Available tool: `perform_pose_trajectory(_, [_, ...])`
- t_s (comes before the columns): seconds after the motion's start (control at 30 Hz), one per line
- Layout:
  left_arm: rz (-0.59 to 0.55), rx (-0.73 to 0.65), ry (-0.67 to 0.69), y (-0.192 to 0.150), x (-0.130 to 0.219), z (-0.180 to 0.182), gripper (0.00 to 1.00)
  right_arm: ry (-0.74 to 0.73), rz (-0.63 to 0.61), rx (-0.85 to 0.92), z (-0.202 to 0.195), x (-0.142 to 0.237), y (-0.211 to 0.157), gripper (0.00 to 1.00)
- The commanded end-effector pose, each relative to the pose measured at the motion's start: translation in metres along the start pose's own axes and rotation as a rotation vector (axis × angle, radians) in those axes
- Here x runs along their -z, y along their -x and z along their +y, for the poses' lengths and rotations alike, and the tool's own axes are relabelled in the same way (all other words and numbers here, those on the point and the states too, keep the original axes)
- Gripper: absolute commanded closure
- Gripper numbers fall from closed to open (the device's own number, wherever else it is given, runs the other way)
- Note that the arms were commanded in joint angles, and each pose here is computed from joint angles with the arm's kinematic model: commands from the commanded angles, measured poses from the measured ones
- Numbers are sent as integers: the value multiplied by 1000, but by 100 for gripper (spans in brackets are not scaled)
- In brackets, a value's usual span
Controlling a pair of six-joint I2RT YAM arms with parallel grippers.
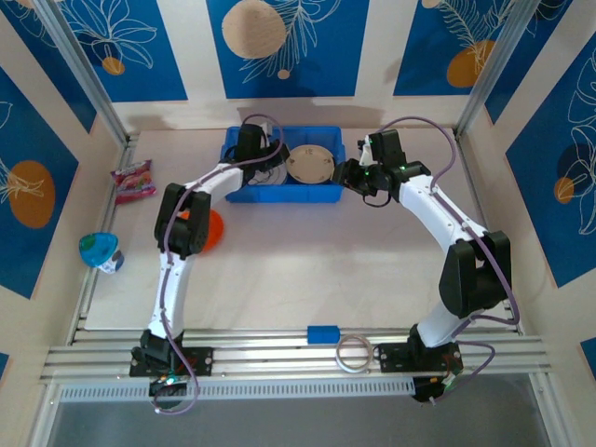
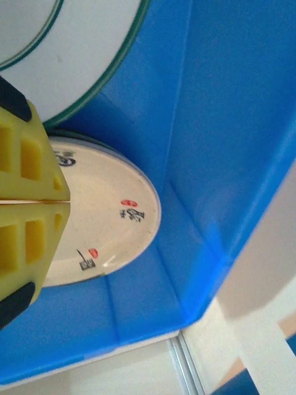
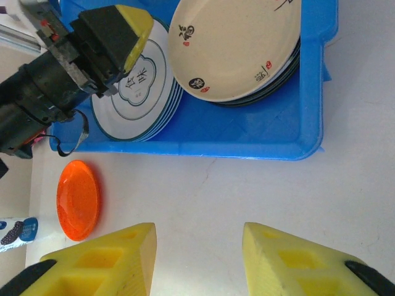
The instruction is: Place the plates into the plastic bin on the countertop
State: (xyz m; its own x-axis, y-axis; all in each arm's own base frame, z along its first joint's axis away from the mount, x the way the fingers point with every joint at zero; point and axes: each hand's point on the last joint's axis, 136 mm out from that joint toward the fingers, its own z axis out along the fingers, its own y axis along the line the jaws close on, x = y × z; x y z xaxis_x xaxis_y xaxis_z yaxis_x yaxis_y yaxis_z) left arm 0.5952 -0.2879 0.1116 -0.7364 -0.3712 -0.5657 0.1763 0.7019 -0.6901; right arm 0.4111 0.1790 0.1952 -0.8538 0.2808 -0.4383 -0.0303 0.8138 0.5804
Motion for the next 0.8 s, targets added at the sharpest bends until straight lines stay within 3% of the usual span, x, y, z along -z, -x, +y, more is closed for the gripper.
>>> perform_pose_trajectory(0.0, [11,-7,-33,-1,-8,-7,88,19,10,-8,5,3,3,58])
perform_pose_trajectory(0.47, [53,23,-23,-19,-27,4,89,9,25,-12,1,1,3,58])
perform_pose_trajectory(0.77, [24,16,-45,-4,-22,-12,89,31,12,-14,6,7,7,59])
